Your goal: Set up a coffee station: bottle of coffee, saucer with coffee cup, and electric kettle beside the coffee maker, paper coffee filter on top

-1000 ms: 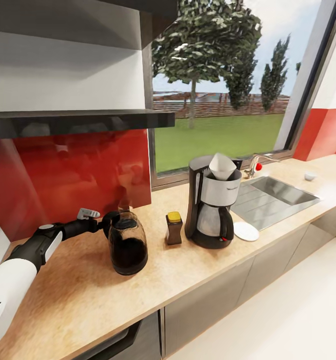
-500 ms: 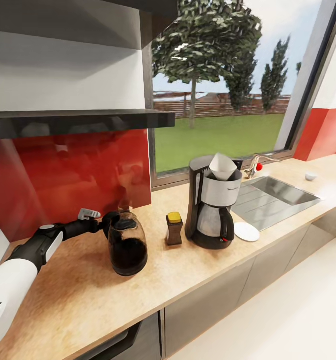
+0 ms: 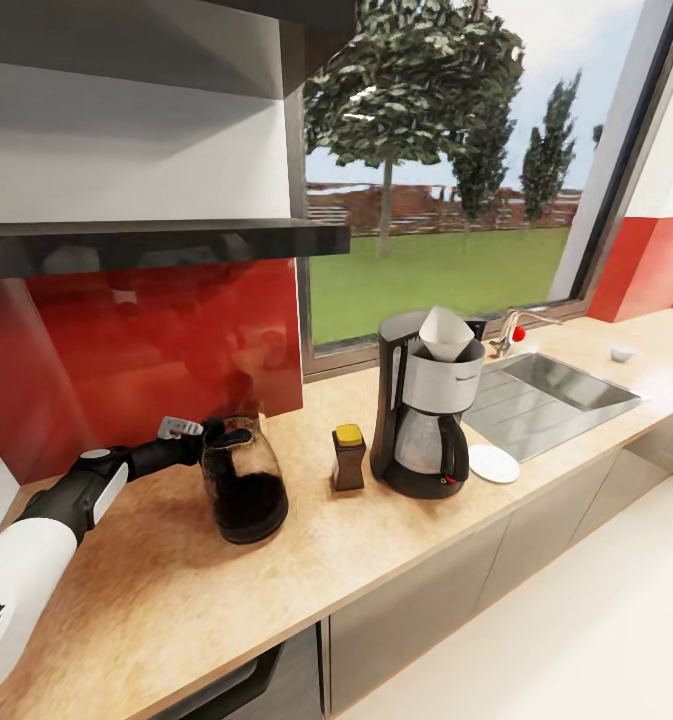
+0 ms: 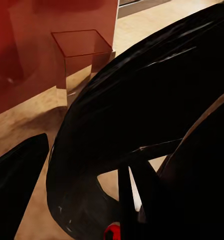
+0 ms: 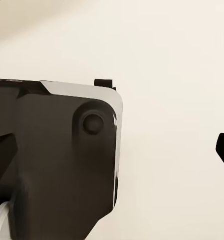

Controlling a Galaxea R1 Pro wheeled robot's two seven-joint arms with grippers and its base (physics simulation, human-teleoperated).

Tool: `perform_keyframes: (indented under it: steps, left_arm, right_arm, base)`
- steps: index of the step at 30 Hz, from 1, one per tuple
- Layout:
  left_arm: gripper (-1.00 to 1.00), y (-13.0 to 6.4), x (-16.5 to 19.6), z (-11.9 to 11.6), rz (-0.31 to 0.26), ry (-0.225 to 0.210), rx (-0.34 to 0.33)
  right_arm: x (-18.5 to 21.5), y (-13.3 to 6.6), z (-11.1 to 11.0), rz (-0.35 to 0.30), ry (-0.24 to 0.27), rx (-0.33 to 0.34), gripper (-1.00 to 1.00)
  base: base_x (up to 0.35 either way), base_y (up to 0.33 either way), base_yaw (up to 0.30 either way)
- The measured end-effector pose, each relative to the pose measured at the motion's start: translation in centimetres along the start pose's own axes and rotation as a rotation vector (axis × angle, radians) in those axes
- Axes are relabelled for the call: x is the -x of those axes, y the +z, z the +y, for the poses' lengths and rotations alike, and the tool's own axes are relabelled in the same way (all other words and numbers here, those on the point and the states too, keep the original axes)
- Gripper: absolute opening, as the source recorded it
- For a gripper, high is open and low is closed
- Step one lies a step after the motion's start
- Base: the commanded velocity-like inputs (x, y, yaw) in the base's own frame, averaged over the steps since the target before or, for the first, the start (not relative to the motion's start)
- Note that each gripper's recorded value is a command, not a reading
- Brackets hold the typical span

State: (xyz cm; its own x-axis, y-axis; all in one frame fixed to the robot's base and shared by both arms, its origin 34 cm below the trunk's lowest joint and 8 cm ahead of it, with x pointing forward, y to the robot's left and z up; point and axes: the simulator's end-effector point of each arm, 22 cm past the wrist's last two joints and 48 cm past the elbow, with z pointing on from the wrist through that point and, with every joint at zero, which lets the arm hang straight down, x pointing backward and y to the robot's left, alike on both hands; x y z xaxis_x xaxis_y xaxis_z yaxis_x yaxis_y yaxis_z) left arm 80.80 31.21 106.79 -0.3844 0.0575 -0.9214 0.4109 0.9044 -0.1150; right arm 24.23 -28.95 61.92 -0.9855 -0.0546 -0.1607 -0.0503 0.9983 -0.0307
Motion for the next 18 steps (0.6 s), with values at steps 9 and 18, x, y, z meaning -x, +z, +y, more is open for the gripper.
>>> perform_keyframes:
  steps: [9,18]
  left_arm:
    - [-1.0,0.0,0.1,0.0,-0.001,0.001,0.001]
    - [-1.0,-0.1,2.9,-0.5,-0.046,0.036,0.0]
  right_arm:
    - [0.0,0.0,0.1,0.0,0.0,0.001,1.0]
    - [0.0,0.0,0.2,0.0,0.0,0.002,1.0]
  base:
    - [0.0,0.0,0.0]
    - [0.0,0.0,0.0]
